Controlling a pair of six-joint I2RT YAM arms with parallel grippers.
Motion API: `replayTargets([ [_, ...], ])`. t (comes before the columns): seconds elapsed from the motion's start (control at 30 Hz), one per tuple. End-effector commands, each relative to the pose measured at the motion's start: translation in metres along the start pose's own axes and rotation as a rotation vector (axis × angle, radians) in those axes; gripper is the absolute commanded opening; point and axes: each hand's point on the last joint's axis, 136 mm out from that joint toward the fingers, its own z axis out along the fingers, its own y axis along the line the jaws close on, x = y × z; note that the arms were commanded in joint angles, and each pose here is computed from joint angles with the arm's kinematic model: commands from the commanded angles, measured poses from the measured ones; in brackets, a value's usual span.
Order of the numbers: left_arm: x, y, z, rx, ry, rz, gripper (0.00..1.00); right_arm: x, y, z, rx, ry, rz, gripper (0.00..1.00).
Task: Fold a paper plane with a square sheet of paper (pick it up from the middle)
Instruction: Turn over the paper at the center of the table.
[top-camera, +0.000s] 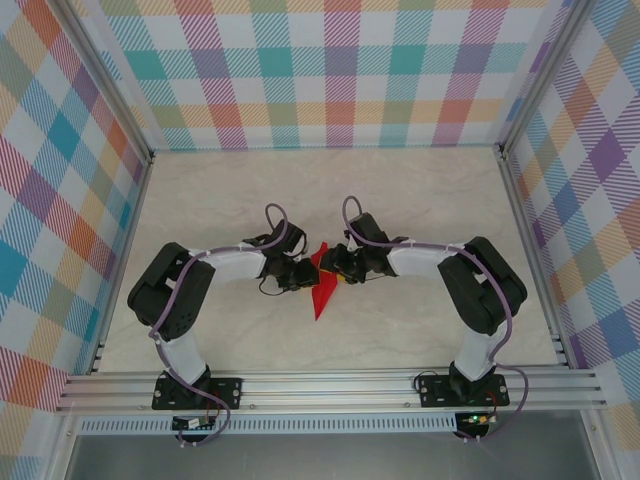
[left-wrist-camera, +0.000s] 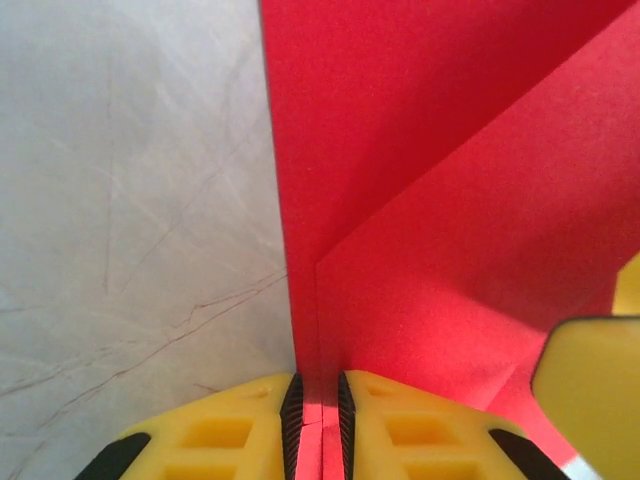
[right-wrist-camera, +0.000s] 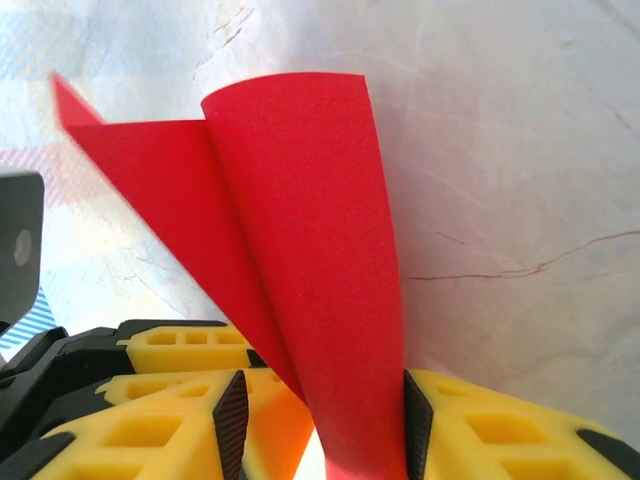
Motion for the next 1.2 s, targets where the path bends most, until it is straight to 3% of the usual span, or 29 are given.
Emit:
replayTargets([
  [0.0,0.004,0.004,0.005,0.061,0.003,-0.061,0.21,0.005,-0.002,0.002,-0.054,0.003,0.042,0.49],
  [0.3,0.001,0.007,0.008,0.094,-0.008,-0.11,0.21,0.011,0.007,-0.005,-0.129,-0.009,0.038,0.51],
  [0.9,-0.004,0.0,-0.022,0.094,-0.093,-0.079,0.24,0.002,0.014,0.012,-0.09,0.03,-0.073,0.08],
  [1.17,-0.006,0.006,-0.068,0.039,-0.25,-0.023,0.29,-0.001,0.01,-0.022,0.066,-0.022,-0.173,0.05],
])
